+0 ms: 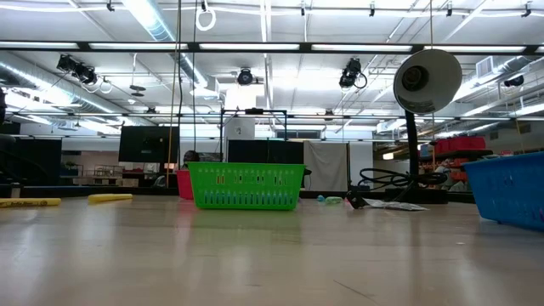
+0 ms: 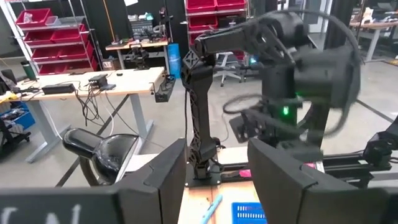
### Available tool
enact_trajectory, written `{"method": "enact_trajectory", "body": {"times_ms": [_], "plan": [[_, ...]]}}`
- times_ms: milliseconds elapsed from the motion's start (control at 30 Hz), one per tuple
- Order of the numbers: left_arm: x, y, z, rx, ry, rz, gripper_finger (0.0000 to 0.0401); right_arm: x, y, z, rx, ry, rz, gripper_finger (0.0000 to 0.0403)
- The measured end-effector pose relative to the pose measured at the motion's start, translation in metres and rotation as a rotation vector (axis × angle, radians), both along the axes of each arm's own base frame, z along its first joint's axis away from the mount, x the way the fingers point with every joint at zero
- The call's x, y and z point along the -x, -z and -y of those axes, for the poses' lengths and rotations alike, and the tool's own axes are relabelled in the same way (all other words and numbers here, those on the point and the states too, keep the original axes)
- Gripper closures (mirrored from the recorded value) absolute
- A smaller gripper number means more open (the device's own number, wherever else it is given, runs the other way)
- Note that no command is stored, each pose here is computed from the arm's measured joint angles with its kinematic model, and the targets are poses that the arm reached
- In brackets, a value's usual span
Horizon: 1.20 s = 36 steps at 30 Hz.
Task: Pick & Place Markers
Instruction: Put the large pink pen into the blue bin
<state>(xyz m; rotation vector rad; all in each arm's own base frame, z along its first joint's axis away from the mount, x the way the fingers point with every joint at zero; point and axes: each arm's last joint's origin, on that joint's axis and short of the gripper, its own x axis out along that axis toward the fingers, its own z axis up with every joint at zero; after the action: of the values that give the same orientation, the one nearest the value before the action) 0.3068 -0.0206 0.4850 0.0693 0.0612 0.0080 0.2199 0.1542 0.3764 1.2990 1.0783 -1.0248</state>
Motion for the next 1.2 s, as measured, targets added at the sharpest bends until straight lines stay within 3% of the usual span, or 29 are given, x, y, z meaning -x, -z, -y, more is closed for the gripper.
{"method": "enact_trajectory", "body": {"times_ms": [367,833,1200], "plan": [[0.0,0.005,0.0,-0.003,0.0,-0.053,0.0224,-0.007,0.06,-0.004,0.085,0.027,-0.188,0.0385],[0.0,0.007,0.0,-0.003,0.0,-0.067,0.0224,-0.019,0.135,-0.015,-0.051,0.027,-0.109,0.0385],[0.001,0.008,0.0,-0.004,0.0,-0.084,0.0224,-0.016,0.165,-0.012,-0.155,0.037,-0.171,0.0385]]}}
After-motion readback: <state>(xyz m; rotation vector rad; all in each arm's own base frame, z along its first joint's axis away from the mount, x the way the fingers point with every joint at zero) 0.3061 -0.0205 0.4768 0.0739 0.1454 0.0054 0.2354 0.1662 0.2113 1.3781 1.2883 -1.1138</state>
